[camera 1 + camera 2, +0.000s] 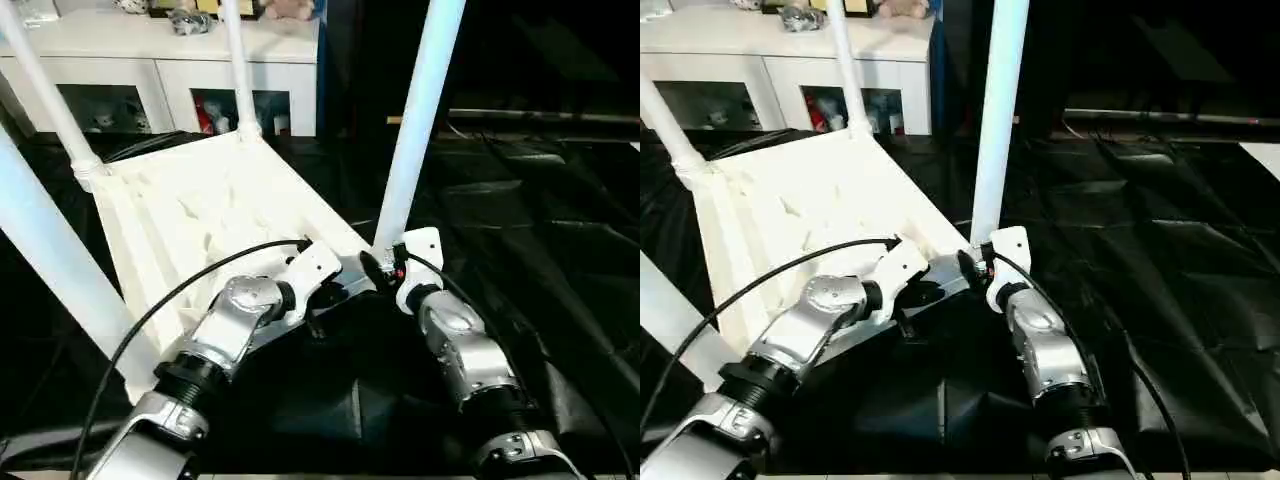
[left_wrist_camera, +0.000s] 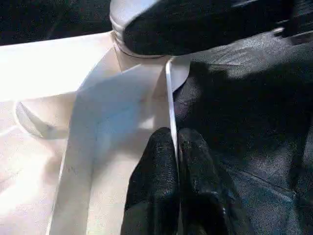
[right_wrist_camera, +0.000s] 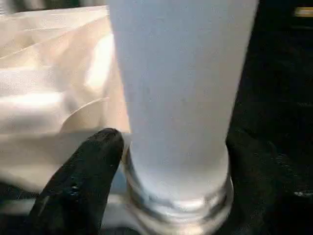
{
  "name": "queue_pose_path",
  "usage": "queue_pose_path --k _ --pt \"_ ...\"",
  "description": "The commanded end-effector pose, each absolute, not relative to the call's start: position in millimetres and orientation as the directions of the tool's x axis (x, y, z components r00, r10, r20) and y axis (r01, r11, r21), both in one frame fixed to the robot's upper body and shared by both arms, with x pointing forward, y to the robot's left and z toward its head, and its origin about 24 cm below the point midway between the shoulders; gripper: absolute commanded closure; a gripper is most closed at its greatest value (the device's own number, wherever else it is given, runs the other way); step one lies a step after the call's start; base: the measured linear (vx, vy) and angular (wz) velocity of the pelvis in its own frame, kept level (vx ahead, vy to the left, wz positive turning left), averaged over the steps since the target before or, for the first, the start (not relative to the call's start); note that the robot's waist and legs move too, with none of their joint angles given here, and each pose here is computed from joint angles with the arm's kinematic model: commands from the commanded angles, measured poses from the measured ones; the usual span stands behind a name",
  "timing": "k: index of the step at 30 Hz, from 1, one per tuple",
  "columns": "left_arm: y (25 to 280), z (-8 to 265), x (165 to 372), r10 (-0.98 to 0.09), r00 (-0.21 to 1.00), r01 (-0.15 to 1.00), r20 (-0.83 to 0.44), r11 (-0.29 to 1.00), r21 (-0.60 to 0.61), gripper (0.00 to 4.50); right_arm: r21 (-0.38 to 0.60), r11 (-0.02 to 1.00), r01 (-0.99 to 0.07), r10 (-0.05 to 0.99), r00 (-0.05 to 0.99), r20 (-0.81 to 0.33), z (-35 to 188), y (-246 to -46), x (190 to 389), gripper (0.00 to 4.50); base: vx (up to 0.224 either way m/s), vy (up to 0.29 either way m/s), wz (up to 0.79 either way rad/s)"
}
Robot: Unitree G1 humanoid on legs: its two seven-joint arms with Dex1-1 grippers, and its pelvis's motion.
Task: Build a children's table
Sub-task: Rotate leg to tighten
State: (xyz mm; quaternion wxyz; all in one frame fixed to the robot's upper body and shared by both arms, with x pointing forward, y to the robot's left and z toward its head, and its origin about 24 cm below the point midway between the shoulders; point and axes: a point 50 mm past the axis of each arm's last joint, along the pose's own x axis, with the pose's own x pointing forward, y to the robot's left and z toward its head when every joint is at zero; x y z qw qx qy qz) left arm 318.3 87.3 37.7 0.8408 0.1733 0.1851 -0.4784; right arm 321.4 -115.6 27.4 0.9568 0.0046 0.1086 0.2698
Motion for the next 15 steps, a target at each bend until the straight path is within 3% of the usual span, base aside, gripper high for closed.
queue_pose_path --k 1,5,15 --pt "92 29 312 -0.762 0.452 0.878 -0.464 0.471 0.082 4.50 0.064 0.702 -0.709 0.708 0.685 -0.172 36 -88.2 312.5 0.57 0.000 0.000 0.00" --pt "113 34 299 -0.834 0.320 0.940 -0.449 0.340 0.038 4.50 0.007 0.580 -0.815 0.797 0.565 -0.213 44 -117.9 306.4 0.57 0.000 0.000 0.00" --pt "134 37 281 -0.868 0.139 0.979 -0.476 0.192 -0.065 4.50 0.010 0.413 -0.911 0.868 0.390 -0.308 44 -136.1 294.1 0.57 0.000 0.000 0.00"
